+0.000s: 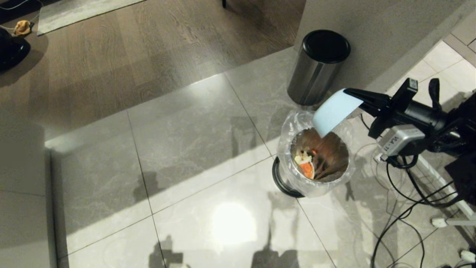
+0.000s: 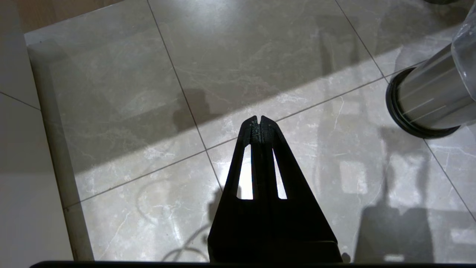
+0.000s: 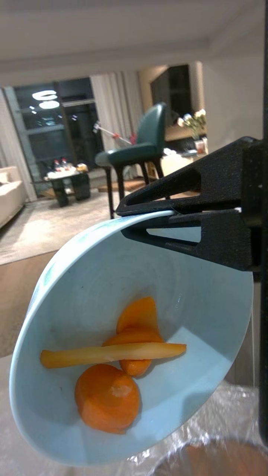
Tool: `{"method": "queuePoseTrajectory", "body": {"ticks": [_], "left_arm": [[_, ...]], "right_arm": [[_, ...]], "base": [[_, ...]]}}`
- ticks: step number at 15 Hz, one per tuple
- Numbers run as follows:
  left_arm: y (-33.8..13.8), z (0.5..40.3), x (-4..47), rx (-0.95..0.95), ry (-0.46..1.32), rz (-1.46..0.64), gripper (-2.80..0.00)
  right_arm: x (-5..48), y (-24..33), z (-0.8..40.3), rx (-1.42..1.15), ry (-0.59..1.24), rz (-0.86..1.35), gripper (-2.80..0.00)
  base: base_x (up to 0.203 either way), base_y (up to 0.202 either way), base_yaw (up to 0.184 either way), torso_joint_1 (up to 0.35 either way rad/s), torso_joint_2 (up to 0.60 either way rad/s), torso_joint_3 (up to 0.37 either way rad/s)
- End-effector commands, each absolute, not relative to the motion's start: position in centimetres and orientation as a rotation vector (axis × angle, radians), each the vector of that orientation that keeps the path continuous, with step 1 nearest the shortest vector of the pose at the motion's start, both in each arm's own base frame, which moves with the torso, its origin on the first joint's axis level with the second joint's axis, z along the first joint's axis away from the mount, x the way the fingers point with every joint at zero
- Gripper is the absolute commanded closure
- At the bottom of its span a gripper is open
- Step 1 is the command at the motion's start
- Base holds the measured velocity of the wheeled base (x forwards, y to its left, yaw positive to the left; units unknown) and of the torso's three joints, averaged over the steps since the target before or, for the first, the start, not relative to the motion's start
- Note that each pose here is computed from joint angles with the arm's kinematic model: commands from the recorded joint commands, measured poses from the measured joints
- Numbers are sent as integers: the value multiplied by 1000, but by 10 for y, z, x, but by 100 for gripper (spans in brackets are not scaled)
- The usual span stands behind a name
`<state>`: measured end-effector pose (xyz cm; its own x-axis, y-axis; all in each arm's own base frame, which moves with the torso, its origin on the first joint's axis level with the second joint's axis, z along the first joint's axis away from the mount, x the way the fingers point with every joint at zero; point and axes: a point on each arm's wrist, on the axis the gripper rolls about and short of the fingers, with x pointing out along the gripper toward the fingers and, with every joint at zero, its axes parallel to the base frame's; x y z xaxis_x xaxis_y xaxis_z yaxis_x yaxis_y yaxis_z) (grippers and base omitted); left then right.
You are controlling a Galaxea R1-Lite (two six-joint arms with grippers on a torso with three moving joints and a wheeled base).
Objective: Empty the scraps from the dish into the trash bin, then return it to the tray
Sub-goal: Pour the leftover food from the bowl into the trash can
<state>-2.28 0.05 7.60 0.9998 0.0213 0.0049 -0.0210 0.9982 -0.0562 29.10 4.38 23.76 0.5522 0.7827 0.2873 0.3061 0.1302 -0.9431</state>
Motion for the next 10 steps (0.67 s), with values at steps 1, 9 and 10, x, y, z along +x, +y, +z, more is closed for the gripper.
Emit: {"method": "queuePoseTrajectory", "body": {"ticks": [1, 9, 10], "left_arm": [[1, 76, -23, -57, -7, 23, 0], [1, 76, -23, -57, -7, 23, 0], [1, 76, -23, -57, -6, 23, 0]], "right_arm": [[288, 40, 240, -1478, -1033, 455, 0], [278, 28, 247, -1495, -1094, 442, 0], [276, 25, 262, -1487, -1152, 397, 0]], "base": [[0, 0, 0, 0, 0, 0], [0, 0, 0, 0, 0, 0], [0, 0, 0, 0, 0, 0]]}}
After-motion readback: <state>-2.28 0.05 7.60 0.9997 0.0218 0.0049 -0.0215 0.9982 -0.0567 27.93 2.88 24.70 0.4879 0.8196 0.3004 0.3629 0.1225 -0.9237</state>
